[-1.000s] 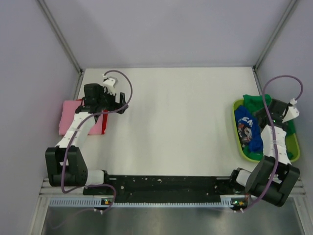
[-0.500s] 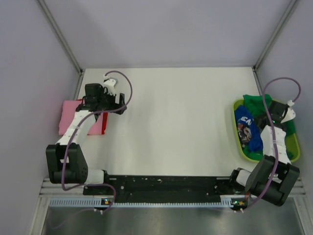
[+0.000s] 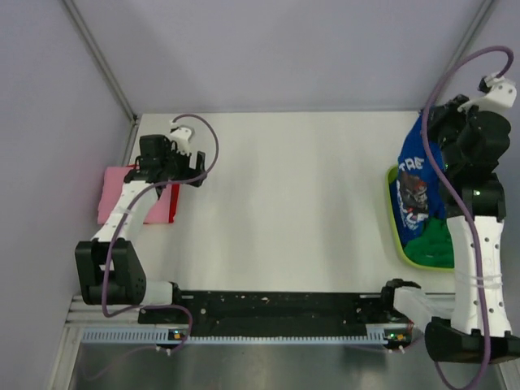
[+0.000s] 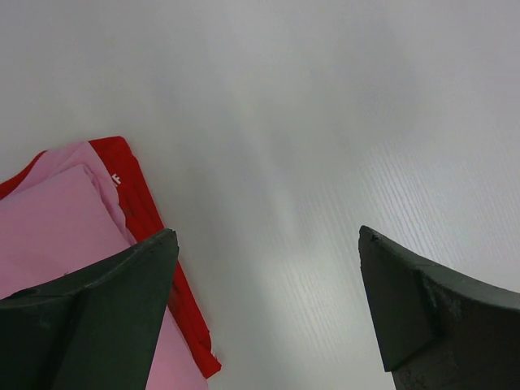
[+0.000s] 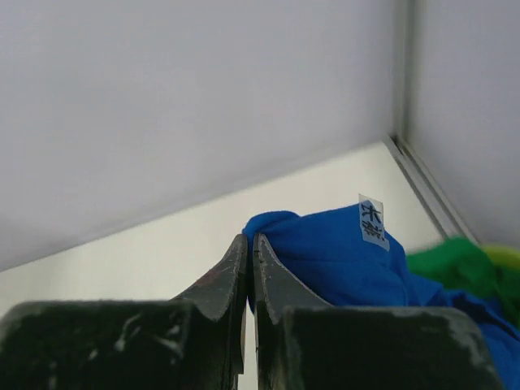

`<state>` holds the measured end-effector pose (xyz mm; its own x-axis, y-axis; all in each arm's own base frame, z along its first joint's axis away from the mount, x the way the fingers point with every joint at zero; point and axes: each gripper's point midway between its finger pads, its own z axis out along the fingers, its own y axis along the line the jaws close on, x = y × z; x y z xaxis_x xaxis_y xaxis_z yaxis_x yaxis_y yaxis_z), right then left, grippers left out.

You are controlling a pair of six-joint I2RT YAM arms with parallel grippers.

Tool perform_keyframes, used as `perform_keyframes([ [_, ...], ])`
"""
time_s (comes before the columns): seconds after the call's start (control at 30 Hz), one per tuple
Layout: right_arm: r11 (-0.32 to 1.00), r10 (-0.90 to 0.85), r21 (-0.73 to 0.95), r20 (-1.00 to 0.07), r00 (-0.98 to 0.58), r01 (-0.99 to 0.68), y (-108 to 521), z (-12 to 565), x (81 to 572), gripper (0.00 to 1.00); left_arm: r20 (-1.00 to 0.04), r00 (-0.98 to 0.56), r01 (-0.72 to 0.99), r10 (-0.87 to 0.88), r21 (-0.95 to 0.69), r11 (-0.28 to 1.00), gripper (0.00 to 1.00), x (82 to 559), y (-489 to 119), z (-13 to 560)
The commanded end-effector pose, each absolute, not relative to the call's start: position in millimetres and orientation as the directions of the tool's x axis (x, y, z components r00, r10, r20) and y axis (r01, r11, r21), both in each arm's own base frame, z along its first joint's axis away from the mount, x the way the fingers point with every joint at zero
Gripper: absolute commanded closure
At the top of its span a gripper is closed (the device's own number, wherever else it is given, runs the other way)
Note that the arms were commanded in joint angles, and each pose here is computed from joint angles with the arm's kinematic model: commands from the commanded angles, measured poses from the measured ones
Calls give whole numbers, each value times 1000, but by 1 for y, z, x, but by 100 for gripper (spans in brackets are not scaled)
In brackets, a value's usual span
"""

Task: Fold and stack the t-shirts
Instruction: Grab crumpled tshirt from bin with the right arm, then move the tshirt to the center of the board

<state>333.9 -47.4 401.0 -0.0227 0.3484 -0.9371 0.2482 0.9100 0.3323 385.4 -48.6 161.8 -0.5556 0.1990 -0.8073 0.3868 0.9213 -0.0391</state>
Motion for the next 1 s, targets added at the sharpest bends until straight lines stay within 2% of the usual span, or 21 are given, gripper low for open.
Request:
perform_keyframes([
  [0.0,977,211,192,-940,267,-96,26,545,314,100,-851,-465,360,244,70,930,4,396,-37,205],
  [0.13,867,279,87,-900,334,-490,121,610,292,100,-858,-453,267,243,130,955,4,402,-19,217],
  [0.27,571,372,-77,-863,341,-817,208,656,239,100,-850,-461,174,255,195,965,3,405,2,223],
  [0.4,255,464,-196,-834,298,-947,242,684,179,100,-845,-473,35,249,265,964,2,410,34,235],
  [0.5,165,481,-248,-825,297,-955,246,688,164,100,-847,-475,-23,239,284,959,1,411,52,247],
  [0.6,204,435,-207,-856,278,-957,254,664,191,100,-847,-479,-69,230,297,952,1,412,66,254],
  [0.67,253,367,-123,-905,213,-960,266,622,228,100,-841,-491,-86,228,308,948,1,412,73,253],
  [0.77,404,263,18,-960,97,-915,275,527,294,100,-830,-506,-87,235,321,943,1,412,77,251],
  [0.83,497,192,86,-981,13,-863,271,452,321,100,-824,-510,-52,247,316,947,2,410,72,249],
  [0.87,558,146,137,-987,-66,-819,265,398,334,100,-822,-508,-12,257,305,952,4,409,65,248],
  [0.9,606,124,172,-985,-121,-777,256,363,342,100,-810,-519,49,273,291,956,10,404,56,243],
  [0.93,668,126,206,-978,-164,-715,241,337,351,100,-803,-511,159,308,264,951,22,400,39,239],
  [0.97,727,145,255,-964,-221,-637,224,309,360,100,-787,-512,256,344,243,936,28,392,23,233],
])
